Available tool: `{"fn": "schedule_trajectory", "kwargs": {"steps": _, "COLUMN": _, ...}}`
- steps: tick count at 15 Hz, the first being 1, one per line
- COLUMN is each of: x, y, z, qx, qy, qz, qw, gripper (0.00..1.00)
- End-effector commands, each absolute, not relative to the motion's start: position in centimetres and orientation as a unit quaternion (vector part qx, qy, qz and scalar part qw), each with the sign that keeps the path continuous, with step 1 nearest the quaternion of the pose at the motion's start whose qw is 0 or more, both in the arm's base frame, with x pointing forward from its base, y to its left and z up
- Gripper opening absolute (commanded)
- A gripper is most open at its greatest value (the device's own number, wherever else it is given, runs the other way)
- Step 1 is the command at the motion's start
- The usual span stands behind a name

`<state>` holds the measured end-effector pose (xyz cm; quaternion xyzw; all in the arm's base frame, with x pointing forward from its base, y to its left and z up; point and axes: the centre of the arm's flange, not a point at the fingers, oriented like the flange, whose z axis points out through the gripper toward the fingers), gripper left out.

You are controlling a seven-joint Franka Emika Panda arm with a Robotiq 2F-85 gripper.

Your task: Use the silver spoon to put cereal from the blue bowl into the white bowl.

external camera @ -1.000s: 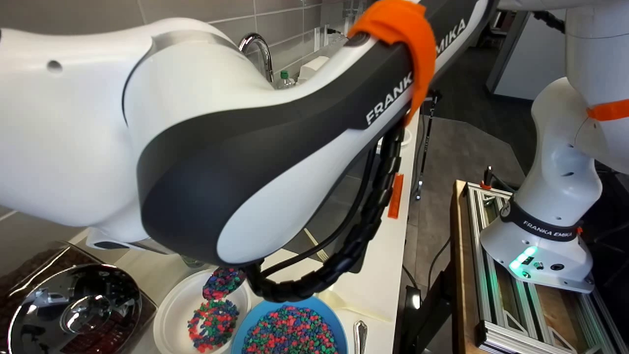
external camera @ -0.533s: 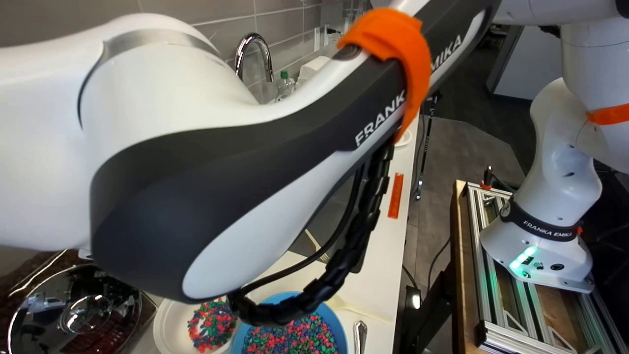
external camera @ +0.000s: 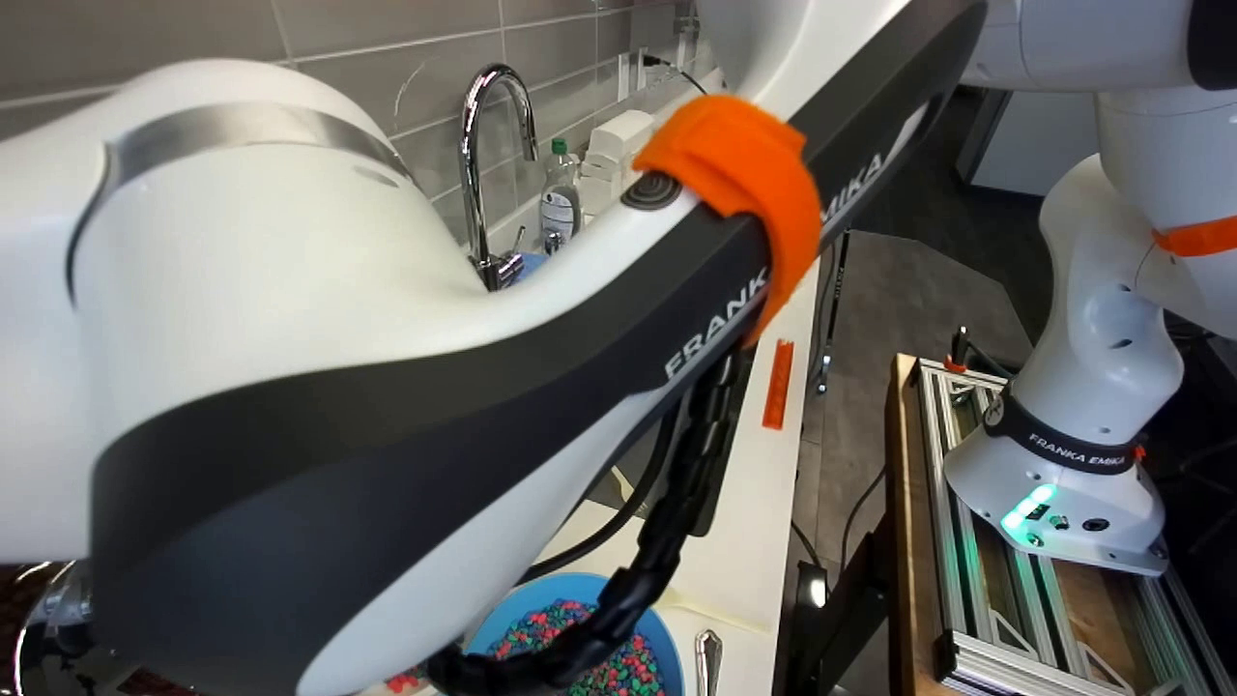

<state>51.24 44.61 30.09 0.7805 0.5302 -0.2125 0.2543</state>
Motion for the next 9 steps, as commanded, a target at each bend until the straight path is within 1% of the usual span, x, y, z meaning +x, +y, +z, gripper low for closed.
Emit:
{"fn": "schedule_trajectory", "kwargs": {"steps": 1, "x": 52.63, "y": 46.26, "z": 30.14, "qx": 0.772, "qy": 0.527, "qz": -0.222, "qw": 0.279, "gripper": 0.03}}
{"fn": "schedule_trajectory", "kwargs": {"steps": 9, "x": 53.09, "y": 47.10, "z": 30.15, "qx": 0.767, "qy": 0.513, "qz": -0.229, "qw": 0.310, "gripper": 0.03}}
